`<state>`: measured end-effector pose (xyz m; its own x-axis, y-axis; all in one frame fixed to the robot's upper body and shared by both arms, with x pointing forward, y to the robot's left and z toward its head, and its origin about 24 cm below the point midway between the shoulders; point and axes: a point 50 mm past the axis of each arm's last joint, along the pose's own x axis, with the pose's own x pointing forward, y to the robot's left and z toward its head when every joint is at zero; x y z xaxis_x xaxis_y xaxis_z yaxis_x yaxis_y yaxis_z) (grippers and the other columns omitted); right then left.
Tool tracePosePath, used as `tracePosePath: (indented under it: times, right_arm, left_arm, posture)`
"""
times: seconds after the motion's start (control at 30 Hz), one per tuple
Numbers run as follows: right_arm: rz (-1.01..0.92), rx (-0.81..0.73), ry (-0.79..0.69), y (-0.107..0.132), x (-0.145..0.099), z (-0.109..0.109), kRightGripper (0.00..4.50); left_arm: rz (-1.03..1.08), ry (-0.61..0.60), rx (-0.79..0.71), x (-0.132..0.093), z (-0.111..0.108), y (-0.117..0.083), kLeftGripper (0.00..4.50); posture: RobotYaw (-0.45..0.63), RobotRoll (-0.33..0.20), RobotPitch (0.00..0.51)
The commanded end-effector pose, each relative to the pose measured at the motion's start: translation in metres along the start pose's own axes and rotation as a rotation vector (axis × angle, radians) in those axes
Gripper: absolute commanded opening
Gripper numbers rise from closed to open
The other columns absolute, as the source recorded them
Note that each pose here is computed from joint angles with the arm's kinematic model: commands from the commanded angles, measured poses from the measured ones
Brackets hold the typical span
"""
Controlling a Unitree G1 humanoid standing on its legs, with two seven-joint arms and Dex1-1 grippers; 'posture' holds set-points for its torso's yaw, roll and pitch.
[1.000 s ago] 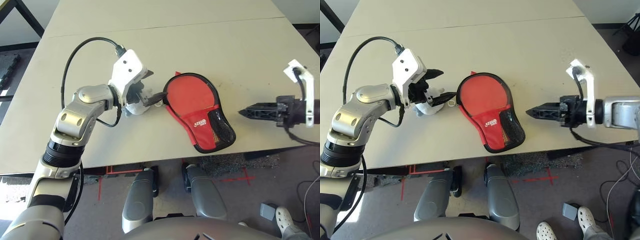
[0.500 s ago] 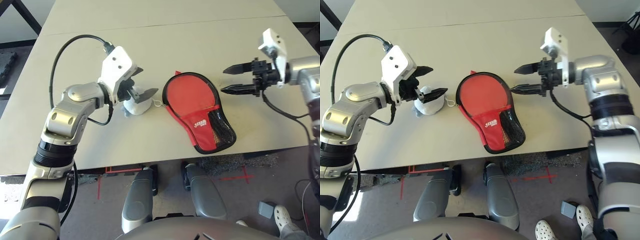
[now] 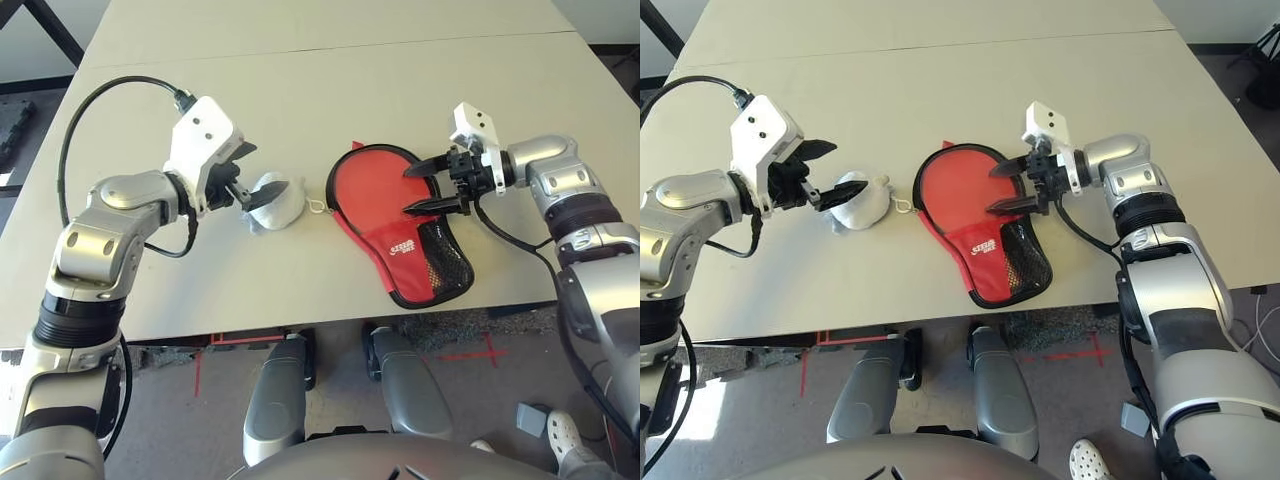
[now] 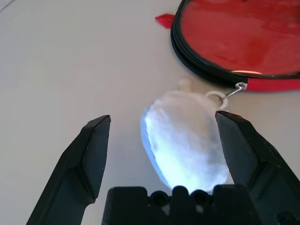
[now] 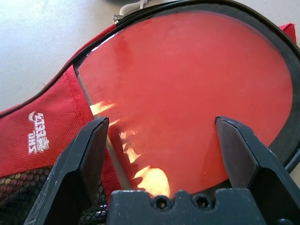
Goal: Store the ping-pong paddle in its case and zip it.
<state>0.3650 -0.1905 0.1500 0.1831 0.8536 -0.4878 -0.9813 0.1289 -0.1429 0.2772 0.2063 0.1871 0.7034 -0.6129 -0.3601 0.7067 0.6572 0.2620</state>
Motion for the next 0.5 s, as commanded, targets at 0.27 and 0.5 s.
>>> tracePosePath:
  times: [0.27, 0.5]
  right_arm:
    - [0.003, 0.012, 0.067, 0.005, 0.006, -0.018, 4.47]
    - [-0.007, -0.014, 0.087, 0.006, 0.005, -0.021, 4.47]
  left_arm:
    - [-0.050, 0.067, -0.045, 0.000, -0.019, -0.013, 4.50]
    - [-0.038, 0.083, -0.036, 0.011, -0.027, -0.013, 4.50]
  posture:
    - [0.16, 0.000, 0.255]
    - [0.14, 0.000, 0.257]
